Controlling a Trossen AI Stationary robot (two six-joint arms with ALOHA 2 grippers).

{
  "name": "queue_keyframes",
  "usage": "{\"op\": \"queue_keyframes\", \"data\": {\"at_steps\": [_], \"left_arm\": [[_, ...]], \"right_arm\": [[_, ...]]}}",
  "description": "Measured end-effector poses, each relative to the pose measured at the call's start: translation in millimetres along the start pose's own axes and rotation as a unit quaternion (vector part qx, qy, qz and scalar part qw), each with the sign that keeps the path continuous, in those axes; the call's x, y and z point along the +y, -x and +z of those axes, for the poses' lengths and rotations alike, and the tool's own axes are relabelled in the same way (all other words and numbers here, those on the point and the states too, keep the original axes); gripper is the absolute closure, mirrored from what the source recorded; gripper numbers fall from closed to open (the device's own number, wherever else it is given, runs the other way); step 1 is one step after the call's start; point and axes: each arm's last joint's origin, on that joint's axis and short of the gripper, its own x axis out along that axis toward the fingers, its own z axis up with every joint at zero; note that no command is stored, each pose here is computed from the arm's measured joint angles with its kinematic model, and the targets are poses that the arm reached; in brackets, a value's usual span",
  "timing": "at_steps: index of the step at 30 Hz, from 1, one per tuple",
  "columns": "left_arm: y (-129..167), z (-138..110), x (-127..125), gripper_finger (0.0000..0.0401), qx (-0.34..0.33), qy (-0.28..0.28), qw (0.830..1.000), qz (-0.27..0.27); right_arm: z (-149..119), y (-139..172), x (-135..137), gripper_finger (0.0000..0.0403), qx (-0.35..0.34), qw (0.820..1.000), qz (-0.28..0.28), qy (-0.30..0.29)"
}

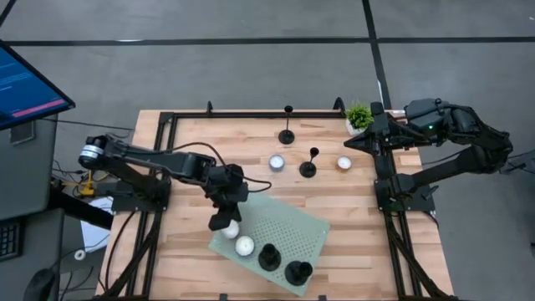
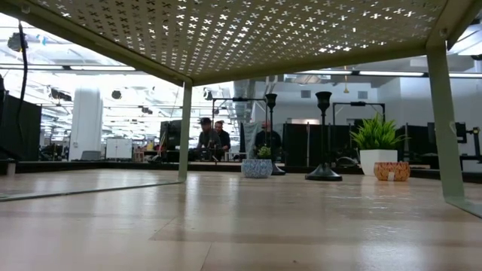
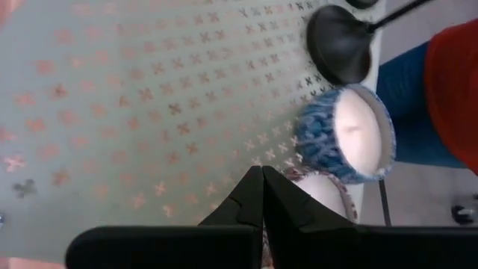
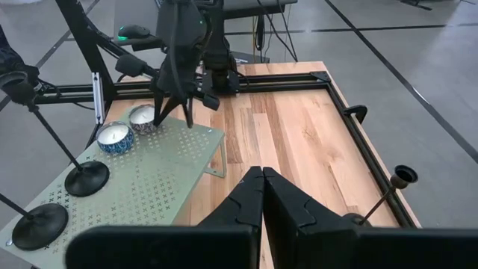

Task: Pick & Place candle stick holders
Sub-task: Put the red patterned scented candle on the shelf, then put the yellow patterned scented candle on the shelf aligned with the other red patterned scented candle

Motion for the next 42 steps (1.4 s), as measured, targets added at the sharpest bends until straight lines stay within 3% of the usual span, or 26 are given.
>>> {"op": "queue_keyframes", "data": {"at_steps": [20, 24, 27, 32, 37, 39, 42], "left_arm": [[-3, -6, -18, 0.0399, 0.000, 0.023, 1.000, 0.014], [16, -4, -18, 0.0399, -0.045, 0.023, 0.998, 0.047], [39, -3, -19, 0.0396, -0.107, 0.029, 0.991, 0.081], [88, -7, -25, 0.0384, -0.239, 0.039, 0.959, 0.144], [129, -19, -33, 0.0350, -0.336, 0.039, 0.925, 0.174], [141, -23, -37, 0.0330, -0.360, 0.036, 0.917, 0.167], [151, -27, -40, 0.0301, -0.383, 0.029, 0.910, 0.157]], "right_arm": [[0, 0, 0, 0.0402, 0.000, 1.000, -0.002, -0.002], [-4, -4, -5, 0.0401, 0.022, 0.995, -0.093, -0.042], [-19, -10, -10, 0.0390, 0.101, 0.976, -0.184, -0.062], [-38, -25, -18, 0.0311, 0.214, 0.943, -0.220, -0.126], [-75, -51, -29, 0.0168, 0.298, 0.907, -0.258, -0.149], [-91, -65, -33, 0.0112, 0.304, 0.902, -0.266, -0.155], [-116, -84, -38, 0.0044, 0.283, 0.910, -0.246, -0.178]]}}
